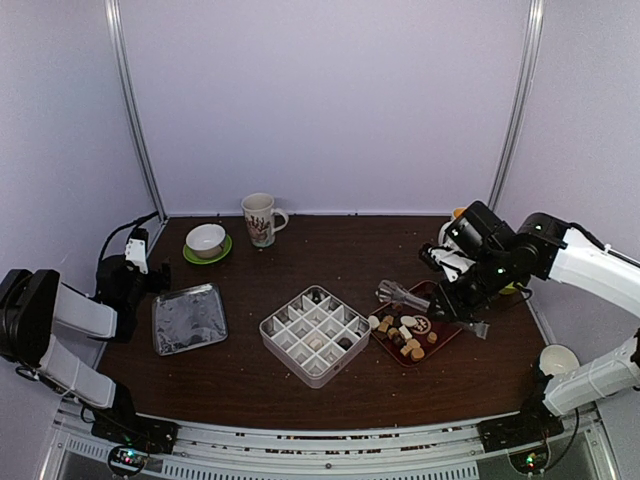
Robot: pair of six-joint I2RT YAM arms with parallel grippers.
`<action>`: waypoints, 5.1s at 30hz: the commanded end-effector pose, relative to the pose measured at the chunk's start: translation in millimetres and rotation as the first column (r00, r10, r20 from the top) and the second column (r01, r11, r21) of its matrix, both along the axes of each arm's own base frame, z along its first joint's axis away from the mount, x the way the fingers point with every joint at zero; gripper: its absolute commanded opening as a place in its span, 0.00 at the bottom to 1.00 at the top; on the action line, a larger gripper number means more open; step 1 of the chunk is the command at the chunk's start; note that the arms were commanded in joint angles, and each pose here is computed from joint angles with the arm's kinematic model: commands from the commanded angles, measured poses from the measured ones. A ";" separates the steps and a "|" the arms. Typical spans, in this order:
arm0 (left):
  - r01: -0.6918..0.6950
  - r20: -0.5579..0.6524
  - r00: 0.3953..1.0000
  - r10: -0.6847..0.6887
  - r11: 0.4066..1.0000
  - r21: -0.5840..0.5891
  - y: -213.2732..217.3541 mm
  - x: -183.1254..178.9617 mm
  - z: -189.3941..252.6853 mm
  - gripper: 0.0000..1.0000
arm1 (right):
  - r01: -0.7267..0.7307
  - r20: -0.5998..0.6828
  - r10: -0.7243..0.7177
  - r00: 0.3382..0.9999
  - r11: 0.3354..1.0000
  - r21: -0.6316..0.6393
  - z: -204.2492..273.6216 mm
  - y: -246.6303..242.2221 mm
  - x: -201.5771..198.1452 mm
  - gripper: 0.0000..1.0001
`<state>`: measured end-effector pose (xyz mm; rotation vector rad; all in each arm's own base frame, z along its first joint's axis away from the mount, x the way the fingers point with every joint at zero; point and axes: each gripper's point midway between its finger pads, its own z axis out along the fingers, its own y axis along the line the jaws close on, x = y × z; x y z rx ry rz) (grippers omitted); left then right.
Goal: Pack the chocolate
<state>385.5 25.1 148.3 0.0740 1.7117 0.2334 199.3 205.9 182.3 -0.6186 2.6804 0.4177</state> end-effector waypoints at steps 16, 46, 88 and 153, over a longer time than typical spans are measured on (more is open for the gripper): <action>-0.012 0.054 0.998 0.012 1.000 -0.007 3.6 5.6 15.7 0.98 | -0.192 0.134 0.158 0.978 0.937 0.291 35.3 122.9 -10.4 0.22; -0.014 0.055 0.998 0.014 1.000 -0.007 4.2 5.7 16.1 0.98 | -0.266 0.193 0.236 0.952 0.953 0.143 -31.3 214.7 -8.5 0.25; -0.013 0.055 0.998 0.013 1.000 -0.007 3.9 5.8 16.0 0.98 | -0.217 0.330 0.164 0.930 0.967 0.132 40.8 141.9 -14.7 0.36; -0.014 0.054 0.998 0.014 1.000 -0.007 4.2 5.5 15.6 0.98 | 0.082 0.029 -0.077 0.997 0.943 -0.321 -64.7 -43.1 7.1 0.36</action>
